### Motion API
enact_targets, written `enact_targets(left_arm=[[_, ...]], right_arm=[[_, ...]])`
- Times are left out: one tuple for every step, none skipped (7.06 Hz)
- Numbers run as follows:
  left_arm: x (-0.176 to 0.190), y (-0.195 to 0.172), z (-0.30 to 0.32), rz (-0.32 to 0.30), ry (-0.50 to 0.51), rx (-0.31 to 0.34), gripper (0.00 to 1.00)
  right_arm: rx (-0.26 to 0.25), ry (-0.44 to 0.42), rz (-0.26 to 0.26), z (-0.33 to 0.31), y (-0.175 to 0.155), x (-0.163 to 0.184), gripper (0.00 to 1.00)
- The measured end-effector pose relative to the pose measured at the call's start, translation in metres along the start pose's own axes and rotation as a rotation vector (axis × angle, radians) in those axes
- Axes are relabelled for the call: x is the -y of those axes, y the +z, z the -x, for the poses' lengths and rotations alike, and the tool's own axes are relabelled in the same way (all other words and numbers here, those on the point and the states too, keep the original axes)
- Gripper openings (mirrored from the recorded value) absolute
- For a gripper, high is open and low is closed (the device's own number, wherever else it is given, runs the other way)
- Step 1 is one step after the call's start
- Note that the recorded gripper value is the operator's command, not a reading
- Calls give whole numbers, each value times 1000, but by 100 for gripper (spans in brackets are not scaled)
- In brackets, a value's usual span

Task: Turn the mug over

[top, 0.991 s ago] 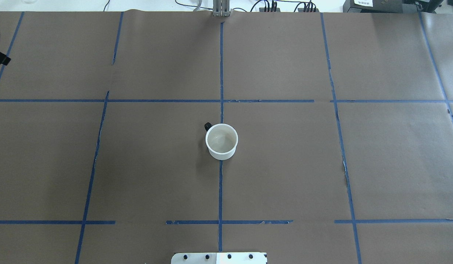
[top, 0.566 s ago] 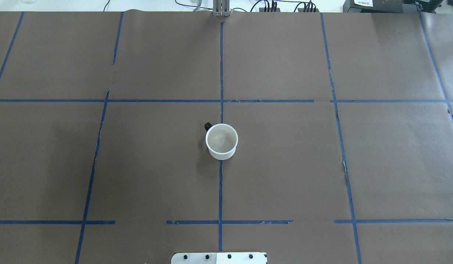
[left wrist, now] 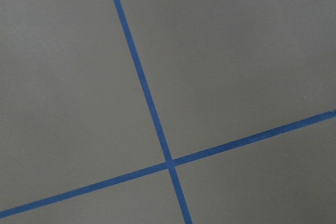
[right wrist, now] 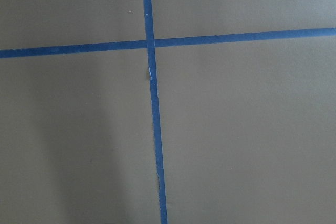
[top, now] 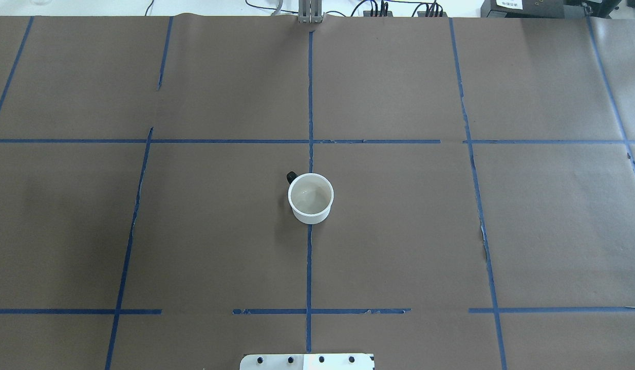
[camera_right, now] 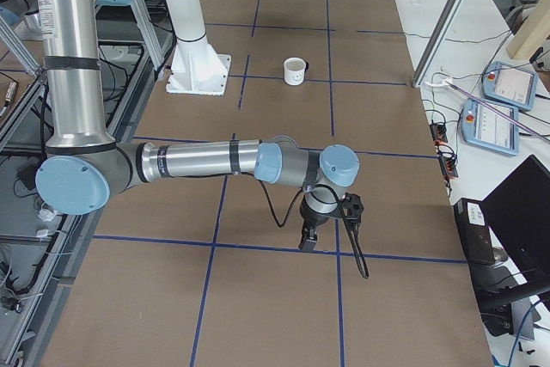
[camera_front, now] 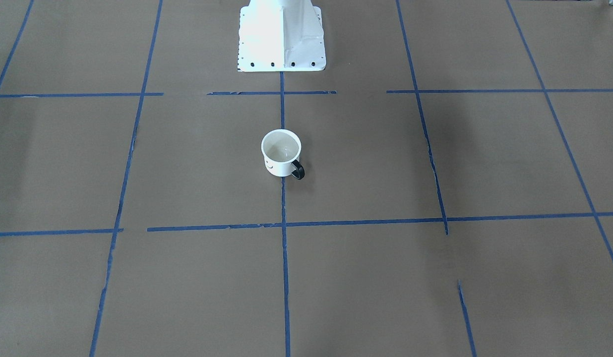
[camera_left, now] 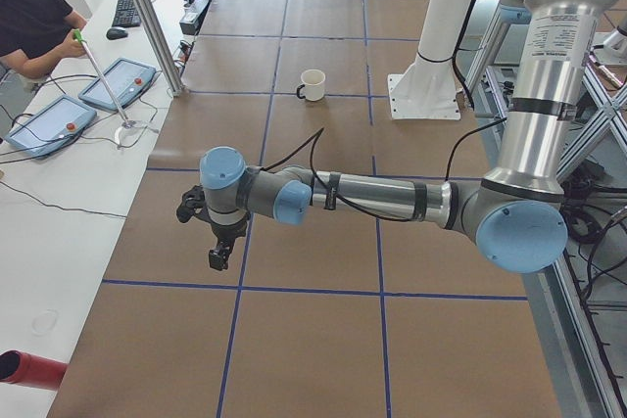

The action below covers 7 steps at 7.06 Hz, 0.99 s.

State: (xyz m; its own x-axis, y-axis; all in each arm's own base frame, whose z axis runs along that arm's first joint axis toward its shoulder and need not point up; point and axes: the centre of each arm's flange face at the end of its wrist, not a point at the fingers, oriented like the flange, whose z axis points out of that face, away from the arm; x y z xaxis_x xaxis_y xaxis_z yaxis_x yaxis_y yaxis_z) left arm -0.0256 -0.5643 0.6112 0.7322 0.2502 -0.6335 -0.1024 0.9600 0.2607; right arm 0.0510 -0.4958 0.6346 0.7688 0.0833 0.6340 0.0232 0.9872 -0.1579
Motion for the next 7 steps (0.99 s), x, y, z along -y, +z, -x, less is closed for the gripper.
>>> enact_targets(left_arm=[[-15, 5, 18, 15, -46, -22, 100], [-27, 8, 28, 29, -81, -43, 100], [-38, 10, 34, 48, -117, -67, 100], [-47, 9, 37, 60, -143, -81, 100], [-53, 8, 38, 67, -170, -85, 100], [-55, 5, 38, 70, -205, -85, 100], [-55, 2, 36, 74, -228, -82, 100]], right_arm=[[0, 0, 0, 0, 0, 0, 100], [0, 0, 0, 0, 0, 0, 100], [0, 0, 0, 0, 0, 0, 100], [0, 0, 0, 0, 0, 0, 100], [0, 0, 0, 0, 0, 0, 100], [0, 0, 0, 0, 0, 0, 100], [0, -1, -1, 0, 0, 0, 100]])
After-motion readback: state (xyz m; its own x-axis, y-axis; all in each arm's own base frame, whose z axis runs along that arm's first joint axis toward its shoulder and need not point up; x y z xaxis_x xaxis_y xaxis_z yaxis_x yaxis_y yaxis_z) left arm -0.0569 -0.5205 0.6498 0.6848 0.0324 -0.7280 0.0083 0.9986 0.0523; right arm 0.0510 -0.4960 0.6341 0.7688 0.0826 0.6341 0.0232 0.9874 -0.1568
